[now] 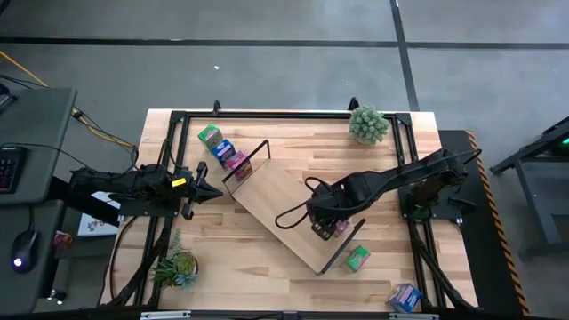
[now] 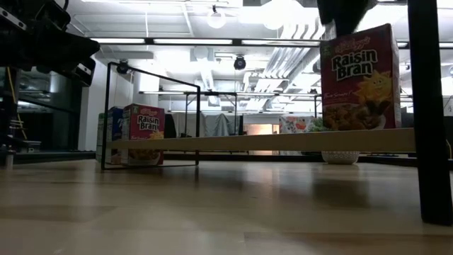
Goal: Stack cereal on shelf
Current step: Put the right violet cereal box on the shelf, then put the left blue cereal box on the shelf
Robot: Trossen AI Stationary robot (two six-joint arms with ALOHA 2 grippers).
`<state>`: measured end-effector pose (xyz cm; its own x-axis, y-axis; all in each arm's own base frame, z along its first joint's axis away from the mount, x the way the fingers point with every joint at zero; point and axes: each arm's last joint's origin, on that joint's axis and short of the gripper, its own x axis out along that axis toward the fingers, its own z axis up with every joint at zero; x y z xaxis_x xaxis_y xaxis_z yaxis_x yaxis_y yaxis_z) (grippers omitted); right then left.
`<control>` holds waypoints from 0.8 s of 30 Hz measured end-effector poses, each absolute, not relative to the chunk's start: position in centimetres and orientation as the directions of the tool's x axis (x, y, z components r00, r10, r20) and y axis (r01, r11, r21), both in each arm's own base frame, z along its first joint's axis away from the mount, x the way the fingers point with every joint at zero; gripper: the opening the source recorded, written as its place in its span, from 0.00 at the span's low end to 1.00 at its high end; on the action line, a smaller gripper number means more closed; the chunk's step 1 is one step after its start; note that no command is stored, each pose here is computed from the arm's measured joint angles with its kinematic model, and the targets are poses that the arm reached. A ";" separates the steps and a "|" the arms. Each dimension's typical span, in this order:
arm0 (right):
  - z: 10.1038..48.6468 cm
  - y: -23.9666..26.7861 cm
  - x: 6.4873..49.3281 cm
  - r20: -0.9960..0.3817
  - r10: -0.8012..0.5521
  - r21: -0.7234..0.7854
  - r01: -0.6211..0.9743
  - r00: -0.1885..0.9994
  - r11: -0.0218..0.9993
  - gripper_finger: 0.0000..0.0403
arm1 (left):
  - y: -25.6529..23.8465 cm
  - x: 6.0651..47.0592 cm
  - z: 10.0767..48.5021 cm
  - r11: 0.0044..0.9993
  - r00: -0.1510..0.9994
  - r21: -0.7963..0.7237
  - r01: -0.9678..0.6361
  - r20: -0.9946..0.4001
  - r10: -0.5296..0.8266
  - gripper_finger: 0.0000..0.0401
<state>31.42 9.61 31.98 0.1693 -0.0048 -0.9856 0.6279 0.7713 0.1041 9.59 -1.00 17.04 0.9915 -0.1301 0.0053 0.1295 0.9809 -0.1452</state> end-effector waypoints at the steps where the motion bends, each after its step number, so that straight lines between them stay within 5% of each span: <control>1: 32.8 9.6 31.4 -0.982 -0.009 0.111 0.611 0.189 0.784 0.72 | -1.0 9.6 17.0 0.981 0.991 -0.145 0.129 0.005 -0.130 0.01; 12: 42.2 9.8 29.3 -0.892 -0.092 0.095 0.383 0.442 0.919 0.72 | -1.0 9.6 17.0 0.981 0.991 -0.145 0.129 0.005 -0.130 0.01; 20: 44.1 11.7 25.0 -0.861 -0.074 0.077 0.272 0.503 0.959 0.72 | -1.0 9.6 17.1 0.981 0.992 -0.145 0.129 0.007 -0.129 0.01; 24: 43.7 11.3 21.0 -0.849 -0.109 0.100 0.359 0.518 0.928 0.72 | -1.0 9.6 17.1 0.981 0.992 -0.145 0.126 0.008 -0.126 0.01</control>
